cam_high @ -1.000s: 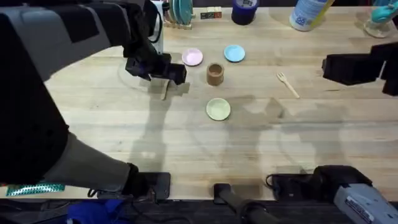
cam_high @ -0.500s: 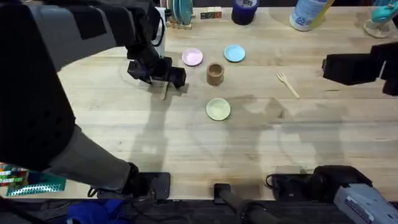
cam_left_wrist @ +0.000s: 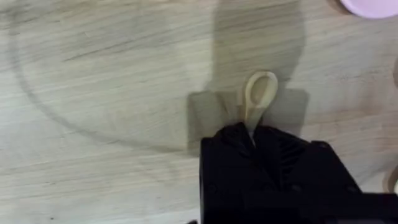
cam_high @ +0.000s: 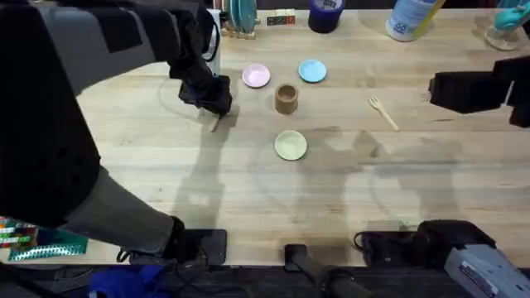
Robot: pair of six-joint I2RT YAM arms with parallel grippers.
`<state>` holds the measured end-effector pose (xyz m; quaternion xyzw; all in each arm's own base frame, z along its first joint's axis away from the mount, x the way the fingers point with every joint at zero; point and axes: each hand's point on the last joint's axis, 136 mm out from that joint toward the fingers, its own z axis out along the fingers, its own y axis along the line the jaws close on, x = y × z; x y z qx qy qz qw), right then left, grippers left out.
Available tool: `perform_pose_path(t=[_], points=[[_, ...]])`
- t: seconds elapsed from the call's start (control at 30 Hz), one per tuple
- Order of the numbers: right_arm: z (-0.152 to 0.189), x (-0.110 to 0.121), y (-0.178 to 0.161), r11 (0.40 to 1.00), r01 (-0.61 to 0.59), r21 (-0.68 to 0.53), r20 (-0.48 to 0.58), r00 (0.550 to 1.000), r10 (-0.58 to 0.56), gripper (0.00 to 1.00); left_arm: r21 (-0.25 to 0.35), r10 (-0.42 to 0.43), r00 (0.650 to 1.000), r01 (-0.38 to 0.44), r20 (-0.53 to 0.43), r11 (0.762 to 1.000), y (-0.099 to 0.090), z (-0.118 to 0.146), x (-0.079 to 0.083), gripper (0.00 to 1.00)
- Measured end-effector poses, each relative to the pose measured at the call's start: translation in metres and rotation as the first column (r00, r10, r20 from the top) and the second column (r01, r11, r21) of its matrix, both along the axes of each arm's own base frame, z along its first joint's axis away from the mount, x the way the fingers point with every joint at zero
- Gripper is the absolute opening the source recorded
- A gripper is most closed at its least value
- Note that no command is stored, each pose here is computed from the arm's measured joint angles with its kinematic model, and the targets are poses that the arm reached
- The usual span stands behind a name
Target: Pick up a utensil and set it on the pink plate, then put the other utensil in the container.
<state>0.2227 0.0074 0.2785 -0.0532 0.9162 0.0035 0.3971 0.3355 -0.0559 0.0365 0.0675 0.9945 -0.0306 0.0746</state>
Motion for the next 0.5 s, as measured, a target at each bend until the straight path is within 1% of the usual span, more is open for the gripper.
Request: perform_pose_path(t=[0.2,0.3,0.37,0.43,0.5], points=[[0.0,0.0,0.0,1.0,0.0,0.0,0.0,1.0,0.0,0.997,-0.001,-0.001,1.0,0.001,-0.005,1.0,0.0,0.001,-0.001,0.037],[0.0,0.0,0.0,1.0,0.0,0.0,0.0,1.0,0.0,0.998,0.004,-0.007,0.999,0.007,-0.037,1.0,-0.001,0.002,-0.008,0.038],[0.0,0.0,0.0,1.0,0.0,0.0,0.0,1.0,0.0,0.998,0.005,-0.02,0.999,0.02,-0.046,1.0,-0.006,0.006,-0.009,0.038],[0.0,0.0,0.0,1.0,0.0,0.0,0.0,1.0,0.0,0.998,0.002,-0.041,0.999,0.041,-0.024,0.999,-0.014,0.015,-0.003,0.038],[0.0,0.0,0.0,1.0,0.0,0.0,0.0,1.0,0.0,0.998,-0.003,-0.066,0.998,0.066,0.013,0.998,-0.025,0.027,0.008,0.038]])
